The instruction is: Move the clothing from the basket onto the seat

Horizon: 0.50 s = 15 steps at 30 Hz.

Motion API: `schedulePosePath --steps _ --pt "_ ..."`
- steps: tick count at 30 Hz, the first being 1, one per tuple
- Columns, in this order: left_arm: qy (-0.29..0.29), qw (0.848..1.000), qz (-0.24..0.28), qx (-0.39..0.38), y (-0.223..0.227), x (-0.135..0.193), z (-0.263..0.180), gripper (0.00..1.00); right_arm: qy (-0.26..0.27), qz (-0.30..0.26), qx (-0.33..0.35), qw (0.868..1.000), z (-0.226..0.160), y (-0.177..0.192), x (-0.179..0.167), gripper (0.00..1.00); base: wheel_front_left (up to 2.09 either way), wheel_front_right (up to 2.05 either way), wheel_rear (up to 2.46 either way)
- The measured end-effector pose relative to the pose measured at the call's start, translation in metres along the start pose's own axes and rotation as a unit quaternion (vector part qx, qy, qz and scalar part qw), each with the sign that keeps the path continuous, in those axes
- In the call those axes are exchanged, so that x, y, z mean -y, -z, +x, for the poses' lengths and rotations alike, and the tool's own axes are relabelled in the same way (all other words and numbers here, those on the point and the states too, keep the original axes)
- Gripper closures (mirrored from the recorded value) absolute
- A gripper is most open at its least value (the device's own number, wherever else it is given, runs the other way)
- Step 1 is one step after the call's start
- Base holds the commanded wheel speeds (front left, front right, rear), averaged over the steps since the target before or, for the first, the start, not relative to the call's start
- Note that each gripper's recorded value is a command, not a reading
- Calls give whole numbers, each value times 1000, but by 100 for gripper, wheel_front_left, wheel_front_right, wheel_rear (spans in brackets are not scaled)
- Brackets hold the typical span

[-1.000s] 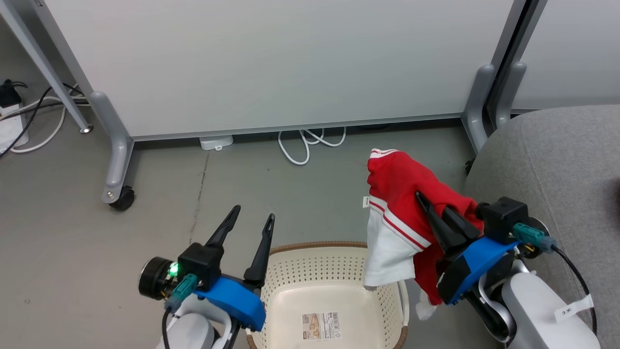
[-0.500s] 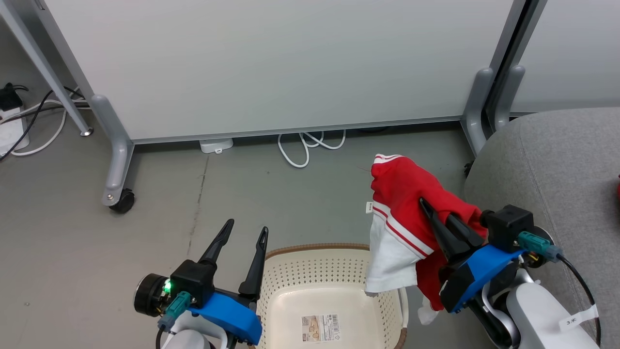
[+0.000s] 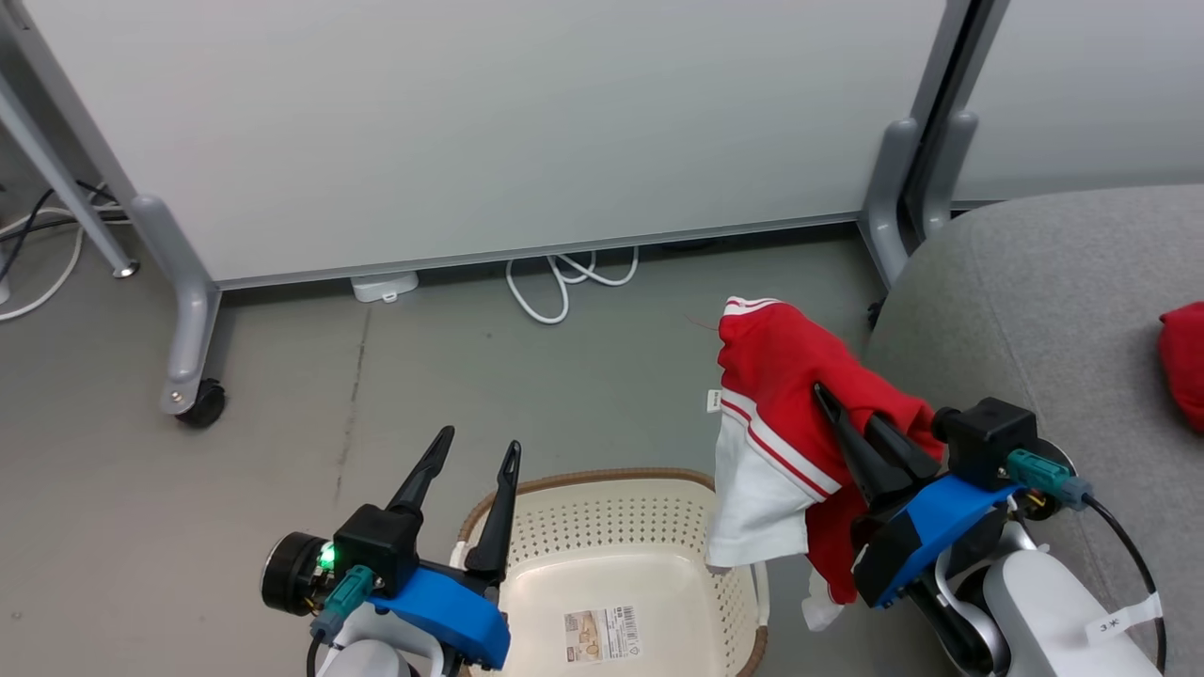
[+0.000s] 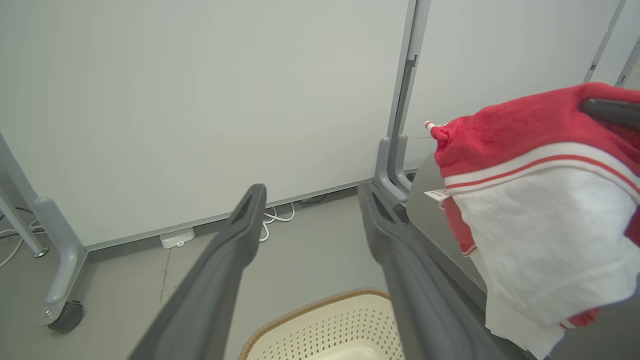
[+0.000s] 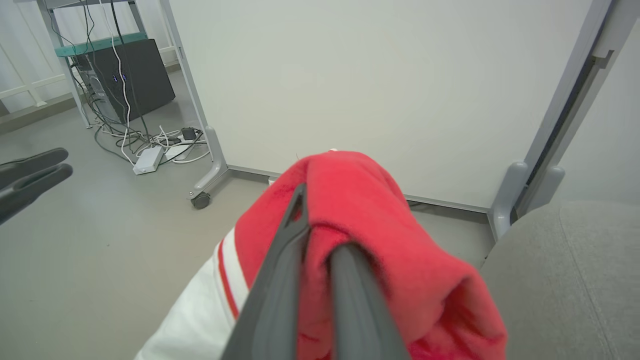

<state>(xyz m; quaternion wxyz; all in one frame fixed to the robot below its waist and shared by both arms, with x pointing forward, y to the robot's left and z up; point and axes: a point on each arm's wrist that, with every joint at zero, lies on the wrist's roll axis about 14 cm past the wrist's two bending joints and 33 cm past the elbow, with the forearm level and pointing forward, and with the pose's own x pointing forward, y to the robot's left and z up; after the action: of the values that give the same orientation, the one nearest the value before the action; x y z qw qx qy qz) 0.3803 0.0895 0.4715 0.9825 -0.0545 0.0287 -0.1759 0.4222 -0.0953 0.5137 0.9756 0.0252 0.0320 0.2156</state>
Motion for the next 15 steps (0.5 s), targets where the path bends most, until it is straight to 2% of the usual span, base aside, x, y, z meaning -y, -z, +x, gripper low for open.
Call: schedulePosePath --steps 15 --pt "84 996 -7 -8 6 49 32 0 79 5 0 997 -39 3 44 100 0 0 0"
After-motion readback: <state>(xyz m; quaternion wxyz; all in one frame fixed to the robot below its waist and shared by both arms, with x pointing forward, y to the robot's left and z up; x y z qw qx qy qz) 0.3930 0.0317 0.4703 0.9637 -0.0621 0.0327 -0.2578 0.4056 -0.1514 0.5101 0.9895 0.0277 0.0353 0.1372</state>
